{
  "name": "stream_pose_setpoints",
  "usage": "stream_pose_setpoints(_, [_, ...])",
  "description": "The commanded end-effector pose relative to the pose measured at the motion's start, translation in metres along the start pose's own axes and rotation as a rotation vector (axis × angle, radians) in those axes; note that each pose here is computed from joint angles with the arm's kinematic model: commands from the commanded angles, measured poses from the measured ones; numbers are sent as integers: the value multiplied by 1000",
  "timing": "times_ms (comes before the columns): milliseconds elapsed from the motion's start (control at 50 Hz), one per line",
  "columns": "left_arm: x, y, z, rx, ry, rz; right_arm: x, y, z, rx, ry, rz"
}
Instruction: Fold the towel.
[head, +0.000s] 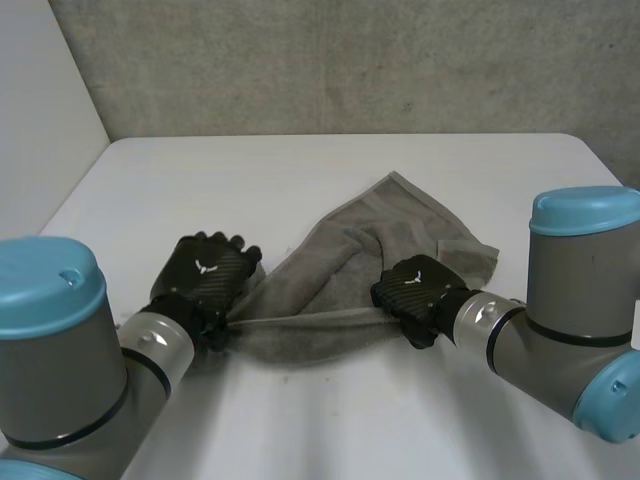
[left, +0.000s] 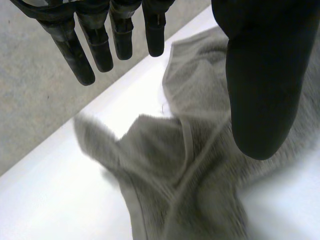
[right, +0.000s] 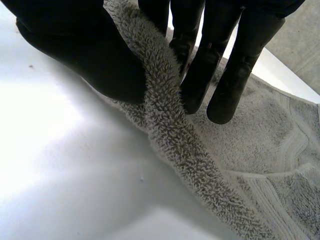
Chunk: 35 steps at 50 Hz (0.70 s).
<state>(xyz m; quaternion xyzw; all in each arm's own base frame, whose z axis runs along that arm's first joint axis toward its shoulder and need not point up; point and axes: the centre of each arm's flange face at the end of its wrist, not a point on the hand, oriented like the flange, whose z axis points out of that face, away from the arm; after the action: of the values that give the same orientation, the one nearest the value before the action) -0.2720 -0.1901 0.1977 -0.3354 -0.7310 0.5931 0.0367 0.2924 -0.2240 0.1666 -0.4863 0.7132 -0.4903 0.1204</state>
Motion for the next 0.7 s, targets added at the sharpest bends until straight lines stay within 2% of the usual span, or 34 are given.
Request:
stream_pose_setpoints(20, [0,-13,10,54,46,-6,-2,2,-1,8,10,-11])
stream_pose_setpoints(120, [3,-2,26,-4,72,-16,-1,2,-1,16,24,-18])
stream_pose_setpoints(240, [6,6,22,-60,91,-37,-1,2,0,17,25,-20])
stream_pose_setpoints(440, [12,21,30,-94,95,-179,-1,4,1,17,25,-20])
stream_pose_setpoints(700, [20,37,44,-129,104,-198,-1,4,1,28,33,-22])
